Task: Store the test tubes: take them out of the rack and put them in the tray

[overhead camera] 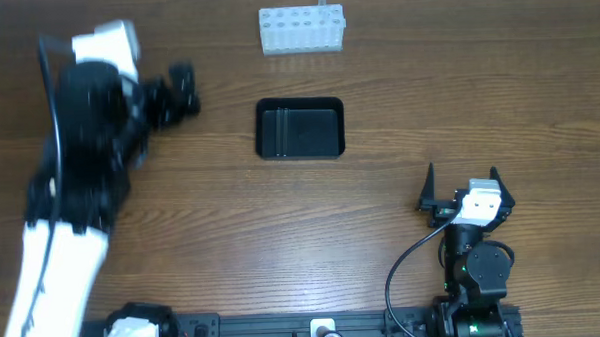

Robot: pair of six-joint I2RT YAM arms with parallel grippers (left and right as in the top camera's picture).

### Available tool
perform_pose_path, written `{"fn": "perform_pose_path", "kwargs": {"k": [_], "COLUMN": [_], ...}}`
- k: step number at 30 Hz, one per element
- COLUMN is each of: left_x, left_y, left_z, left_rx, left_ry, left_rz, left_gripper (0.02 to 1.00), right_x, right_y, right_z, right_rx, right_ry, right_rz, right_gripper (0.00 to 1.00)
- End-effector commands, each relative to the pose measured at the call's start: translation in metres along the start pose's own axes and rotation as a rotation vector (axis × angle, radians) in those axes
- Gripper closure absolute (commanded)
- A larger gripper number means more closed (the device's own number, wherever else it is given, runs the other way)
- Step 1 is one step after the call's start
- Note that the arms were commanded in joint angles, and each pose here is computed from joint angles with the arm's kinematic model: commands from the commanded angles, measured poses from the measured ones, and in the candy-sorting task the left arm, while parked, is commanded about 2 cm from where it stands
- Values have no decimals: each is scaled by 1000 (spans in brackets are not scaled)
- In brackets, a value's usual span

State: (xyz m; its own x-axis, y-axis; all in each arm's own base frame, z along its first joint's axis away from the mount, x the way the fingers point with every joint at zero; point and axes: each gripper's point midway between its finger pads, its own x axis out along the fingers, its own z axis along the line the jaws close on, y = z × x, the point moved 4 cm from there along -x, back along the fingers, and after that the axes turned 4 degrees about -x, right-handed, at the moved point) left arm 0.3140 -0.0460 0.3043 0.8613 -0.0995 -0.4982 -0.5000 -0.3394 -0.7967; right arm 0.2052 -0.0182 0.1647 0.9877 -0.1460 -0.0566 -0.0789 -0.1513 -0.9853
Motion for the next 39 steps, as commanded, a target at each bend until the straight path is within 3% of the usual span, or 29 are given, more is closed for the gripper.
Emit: {"fn": "perform_pose_path", "kwargs": {"k": [1, 9, 16, 19, 24, 31, 39], "left_x": [-19, -42, -57, -61, -63, -61, -44], "left_y": [43, 80, 83, 80, 79, 93, 120], "left_z": [32, 63, 81, 80, 86, 92, 107], "left_rx": [-1, -30, -51, 32, 43, 45, 22], "left_ry": [-19, 62, 59, 87, 99, 110, 30], "left_rz": [-107, -415, -582, -634, -740, -793, -645], "left_gripper": [23, 20, 20, 20, 23, 23, 18], "right_x": [0, 0, 0, 0, 0, 0, 0], "right_y": [2, 2, 2, 2, 2, 2, 2], "right_z": [-1, -1, -1, -1, -1, -1, -1], "right_rx": [-1, -1, -1, -1, -1, -1, -1], "right_ry": [9, 9, 9, 9, 9, 9, 9], "right_rz": [3, 3, 4, 4, 4, 3, 4], "right_gripper": [7, 9, 7, 9, 9, 7, 9]}}
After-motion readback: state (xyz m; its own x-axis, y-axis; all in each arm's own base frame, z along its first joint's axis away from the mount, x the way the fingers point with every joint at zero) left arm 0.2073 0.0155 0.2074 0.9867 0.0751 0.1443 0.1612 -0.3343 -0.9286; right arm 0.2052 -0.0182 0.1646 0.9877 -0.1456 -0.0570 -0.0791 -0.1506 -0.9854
